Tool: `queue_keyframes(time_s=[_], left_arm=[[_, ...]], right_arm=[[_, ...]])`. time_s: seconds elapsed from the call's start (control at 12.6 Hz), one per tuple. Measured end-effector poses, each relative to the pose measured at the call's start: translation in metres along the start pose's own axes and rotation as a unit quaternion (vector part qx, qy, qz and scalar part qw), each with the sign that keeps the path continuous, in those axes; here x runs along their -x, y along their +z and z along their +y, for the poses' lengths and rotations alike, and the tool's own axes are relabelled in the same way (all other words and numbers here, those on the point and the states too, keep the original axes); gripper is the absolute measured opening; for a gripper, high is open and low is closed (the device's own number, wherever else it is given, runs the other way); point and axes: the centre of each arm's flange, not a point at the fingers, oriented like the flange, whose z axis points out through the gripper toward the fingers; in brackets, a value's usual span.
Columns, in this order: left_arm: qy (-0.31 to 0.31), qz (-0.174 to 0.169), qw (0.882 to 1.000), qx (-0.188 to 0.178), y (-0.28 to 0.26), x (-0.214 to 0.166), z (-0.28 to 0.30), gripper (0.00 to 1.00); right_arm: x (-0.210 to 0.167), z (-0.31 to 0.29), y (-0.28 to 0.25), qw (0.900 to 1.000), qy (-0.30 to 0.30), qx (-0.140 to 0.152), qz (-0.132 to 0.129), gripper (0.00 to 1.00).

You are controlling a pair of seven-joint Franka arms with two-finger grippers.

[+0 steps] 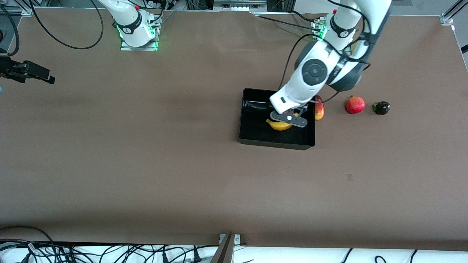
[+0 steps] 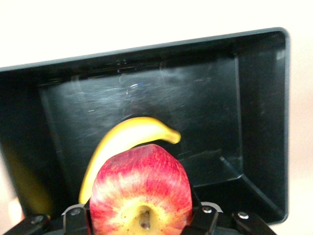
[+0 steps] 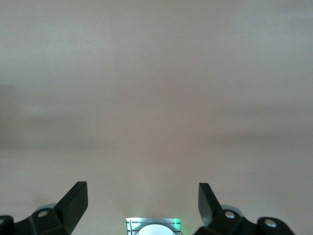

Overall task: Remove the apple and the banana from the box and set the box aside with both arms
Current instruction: 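Lift the red apple out of the tray with the left gripper, then lower the apple onto the table beside the tray and open the left gripper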

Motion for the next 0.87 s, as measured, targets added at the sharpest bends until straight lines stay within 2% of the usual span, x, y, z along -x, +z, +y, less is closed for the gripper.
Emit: queue_keyframes(time_s=[0.16, 0.48, 0.71, 0.87], left_arm=[[0.024, -0.006, 1.000, -0.002, -0.010, 0.003, -0.053, 0.66], [0.075, -0.032, 0.997, 0.009, 0.009, 0.018, -0.169, 0.66], [0.099, -0.031, 0.994, -0.011, 0.027, 0.020, -0.216, 0.66], [0.104, -0.026, 0.994, -0.012, 0.052, 0.016, -0.236, 0.66]], right_arm=[[0.000, 0.000, 0.000, 1.000, 0.000, 0.000, 0.000, 1.00], [0.000, 0.000, 0.000, 1.000, 0.000, 0.000, 0.000, 1.00], [0.000, 0.000, 0.000, 1.000, 0.000, 0.000, 0.000, 1.00], [0.000, 0.000, 0.000, 1.000, 0.000, 0.000, -0.001, 1.00]])
